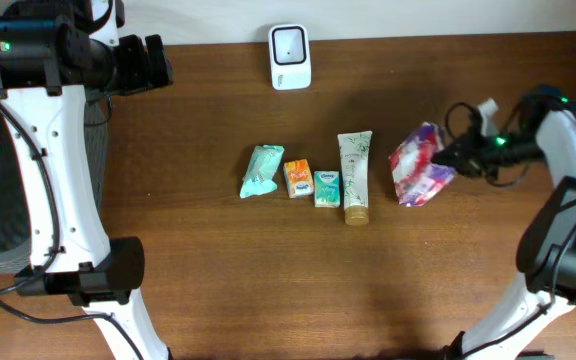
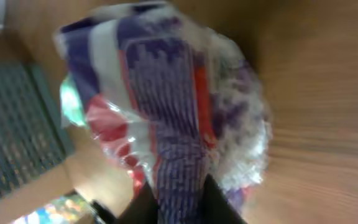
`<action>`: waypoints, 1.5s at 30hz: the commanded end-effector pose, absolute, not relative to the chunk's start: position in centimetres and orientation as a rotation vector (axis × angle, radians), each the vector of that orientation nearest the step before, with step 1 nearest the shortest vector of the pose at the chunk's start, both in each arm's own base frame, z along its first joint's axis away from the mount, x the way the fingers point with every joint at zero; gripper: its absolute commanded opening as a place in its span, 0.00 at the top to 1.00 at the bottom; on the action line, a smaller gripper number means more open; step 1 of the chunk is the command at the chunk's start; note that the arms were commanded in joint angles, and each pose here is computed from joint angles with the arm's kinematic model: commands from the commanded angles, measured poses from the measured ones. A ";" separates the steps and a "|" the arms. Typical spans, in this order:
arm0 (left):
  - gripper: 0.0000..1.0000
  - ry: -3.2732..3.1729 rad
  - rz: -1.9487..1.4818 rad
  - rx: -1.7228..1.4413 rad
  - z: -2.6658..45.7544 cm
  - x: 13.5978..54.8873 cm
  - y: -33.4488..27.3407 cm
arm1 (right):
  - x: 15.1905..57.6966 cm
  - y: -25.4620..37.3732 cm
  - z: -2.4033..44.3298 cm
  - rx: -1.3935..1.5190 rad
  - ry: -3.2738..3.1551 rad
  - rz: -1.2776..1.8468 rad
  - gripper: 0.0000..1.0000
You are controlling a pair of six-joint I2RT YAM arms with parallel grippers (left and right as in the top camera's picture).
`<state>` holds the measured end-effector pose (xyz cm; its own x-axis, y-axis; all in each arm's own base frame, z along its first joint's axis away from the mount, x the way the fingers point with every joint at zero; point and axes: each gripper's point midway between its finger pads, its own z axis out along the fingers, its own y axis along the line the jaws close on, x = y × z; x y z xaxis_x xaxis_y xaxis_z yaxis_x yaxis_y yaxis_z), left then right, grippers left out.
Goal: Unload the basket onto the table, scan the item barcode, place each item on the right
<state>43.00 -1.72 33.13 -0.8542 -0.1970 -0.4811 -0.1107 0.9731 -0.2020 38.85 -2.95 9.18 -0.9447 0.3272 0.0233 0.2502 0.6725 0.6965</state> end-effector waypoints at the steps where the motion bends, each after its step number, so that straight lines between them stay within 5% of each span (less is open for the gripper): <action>1: 0.01 2.564 -0.240 -0.200 34.6 42.4 -1.9 | 37.9 -8.8 10.6 0.660 2.801 0.965 0.66; 4: 0.01 2.564 -0.240 -0.201 34.6 42.4 -1.9 | 36.9 -11.6 13.7 0.672 2.916 0.692 0.30; 10: 0.01 2.564 -0.240 -0.201 34.6 42.4 -1.9 | 37.2 -11.6 13.5 0.537 3.036 0.379 0.01; 21: 0.01 2.564 -0.240 -0.201 34.6 42.4 -1.9 | 38.9 -12.6 9.1 0.468 2.968 0.409 0.01; 26: 0.01 2.564 -0.240 -0.201 34.6 42.4 -1.9 | 38.3 -6.3 6.2 0.386 2.973 0.707 0.01; 37: 0.01 2.564 -0.240 -0.200 34.6 42.4 -1.9 | 39.2 14.1 6.0 -0.363 2.986 0.709 0.00; 42: 0.01 2.564 -0.240 -0.201 34.6 42.4 -1.9 | 38.1 18.7 5.9 -0.514 2.967 0.665 0.03; 45: 0.01 2.564 -0.240 -0.201 34.6 42.4 -1.9 | 39.5 14.4 5.0 -0.228 3.049 0.308 0.05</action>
